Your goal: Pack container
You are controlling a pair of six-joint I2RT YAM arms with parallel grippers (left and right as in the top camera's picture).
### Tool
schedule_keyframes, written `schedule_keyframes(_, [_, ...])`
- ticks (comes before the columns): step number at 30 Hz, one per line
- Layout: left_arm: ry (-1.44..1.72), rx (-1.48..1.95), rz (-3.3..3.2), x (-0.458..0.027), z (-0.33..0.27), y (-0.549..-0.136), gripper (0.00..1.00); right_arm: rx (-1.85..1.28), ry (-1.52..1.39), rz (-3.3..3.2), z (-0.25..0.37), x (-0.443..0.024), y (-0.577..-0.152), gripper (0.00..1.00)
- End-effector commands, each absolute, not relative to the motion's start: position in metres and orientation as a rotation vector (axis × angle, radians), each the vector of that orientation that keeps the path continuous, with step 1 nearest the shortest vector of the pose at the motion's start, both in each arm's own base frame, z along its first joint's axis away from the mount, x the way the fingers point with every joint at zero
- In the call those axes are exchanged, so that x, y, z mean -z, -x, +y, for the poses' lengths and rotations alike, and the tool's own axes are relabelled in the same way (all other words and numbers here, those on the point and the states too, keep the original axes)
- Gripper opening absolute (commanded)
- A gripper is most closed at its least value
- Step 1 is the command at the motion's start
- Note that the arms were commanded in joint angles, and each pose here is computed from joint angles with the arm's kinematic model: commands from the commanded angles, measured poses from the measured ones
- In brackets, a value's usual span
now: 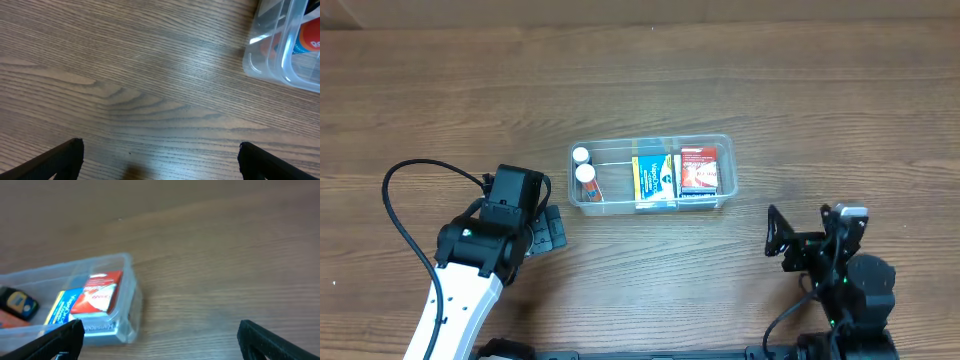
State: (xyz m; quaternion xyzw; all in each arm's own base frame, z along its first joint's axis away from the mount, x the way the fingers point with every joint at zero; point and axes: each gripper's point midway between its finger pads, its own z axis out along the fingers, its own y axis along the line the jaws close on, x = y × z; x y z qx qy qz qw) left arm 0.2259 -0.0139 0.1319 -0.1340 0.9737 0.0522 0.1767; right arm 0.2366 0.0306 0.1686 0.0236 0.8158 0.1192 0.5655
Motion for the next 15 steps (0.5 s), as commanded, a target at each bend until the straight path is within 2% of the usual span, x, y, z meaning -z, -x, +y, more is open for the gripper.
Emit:
schedule_keyframes(1, [0.397,-0.177,2.757,-0.129,-0.012,-0.225,1.00,-0.276,0.052,1.838,0.039,-0.174,-0.233,1.00])
schedule_keyframes(9, [0.397,-0.177,2.757,-0.129,-0.012,-0.225,1.00,-0.216,0.012,1.635,0.027,-0.185,-0.237,1.00])
schedule_keyframes(15, [0.397,-0.177,2.757,-0.129,-0.012,-0.225,1.00,-0.179,-0.173,1.647,0.004,-0.167,-0.242,1.00])
